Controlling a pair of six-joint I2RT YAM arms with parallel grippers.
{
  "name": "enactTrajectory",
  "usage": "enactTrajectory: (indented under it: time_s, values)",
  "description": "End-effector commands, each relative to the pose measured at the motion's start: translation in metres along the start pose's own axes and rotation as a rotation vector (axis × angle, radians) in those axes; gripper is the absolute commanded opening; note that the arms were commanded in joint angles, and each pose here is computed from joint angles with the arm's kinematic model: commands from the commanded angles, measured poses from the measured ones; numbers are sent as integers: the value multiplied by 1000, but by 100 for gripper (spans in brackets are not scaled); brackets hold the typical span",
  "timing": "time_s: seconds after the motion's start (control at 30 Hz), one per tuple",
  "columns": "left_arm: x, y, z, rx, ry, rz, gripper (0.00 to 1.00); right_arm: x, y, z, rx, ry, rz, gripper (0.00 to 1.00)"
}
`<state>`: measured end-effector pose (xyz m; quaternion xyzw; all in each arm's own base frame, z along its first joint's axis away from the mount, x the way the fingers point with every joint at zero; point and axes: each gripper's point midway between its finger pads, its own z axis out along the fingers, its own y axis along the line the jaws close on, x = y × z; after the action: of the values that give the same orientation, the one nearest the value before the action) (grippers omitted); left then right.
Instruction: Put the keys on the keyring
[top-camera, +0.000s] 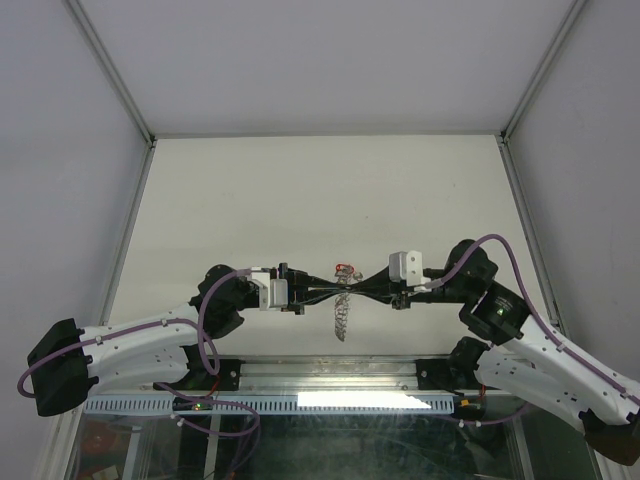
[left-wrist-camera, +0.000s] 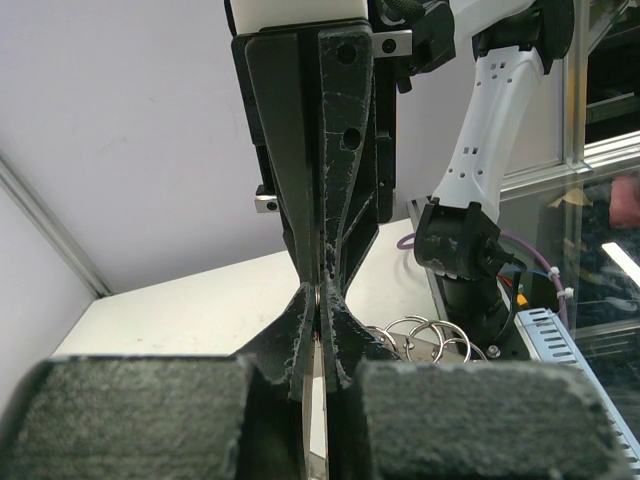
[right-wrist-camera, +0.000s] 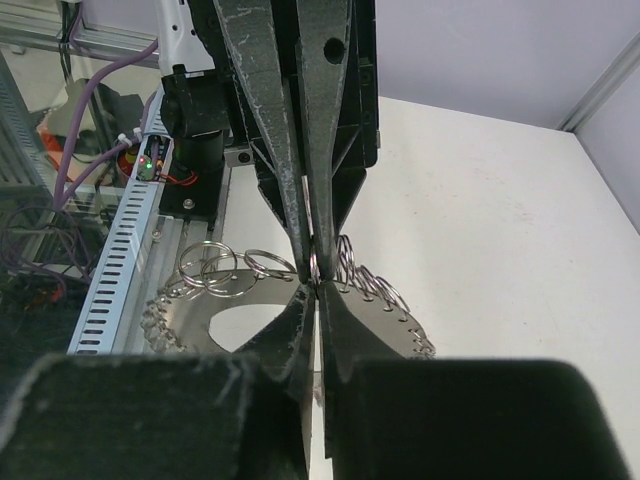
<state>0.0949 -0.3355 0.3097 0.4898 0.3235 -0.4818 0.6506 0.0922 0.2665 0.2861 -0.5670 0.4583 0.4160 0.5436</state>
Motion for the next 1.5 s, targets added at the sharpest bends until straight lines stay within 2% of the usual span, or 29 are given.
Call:
enactTrajectory:
  time_s: [0.0, 0.27, 0.4, 0.5, 0.73, 0.93, 1.07, 1.23, 1.47]
  values:
    - [-27, 4, 5, 6, -82, 46, 0, -18, -5, 2, 7, -62, -47, 0]
    - [-28, 3, 5, 2, -89, 29, 1, -27, -10, -5, 58, -94, -100, 0]
    - [-28, 3, 4, 0, -92, 21, 16, -27, -14, -7, 88, -100, -98, 0]
    - [-29, 2, 4, 0, -92, 19, 24, -28, -15, -7, 97, -106, -91, 0]
    - [-30, 2, 0, -7, -91, 10, 26, -28, -18, -8, 118, -109, -92, 0]
    - [-32, 5, -10, -58, -85, 8, 39, -29, -19, -11, 133, -112, -93, 0]
    - [-30, 6, -17, -84, -65, 9, 39, -30, -19, -12, 140, -115, -95, 0]
    - [-23, 4, -21, -86, -32, 2, 32, -34, -20, -13, 149, -128, -88, 0]
    - [-10, 7, -22, -95, 27, 13, 38, -41, -18, -16, 147, -152, -98, 0]
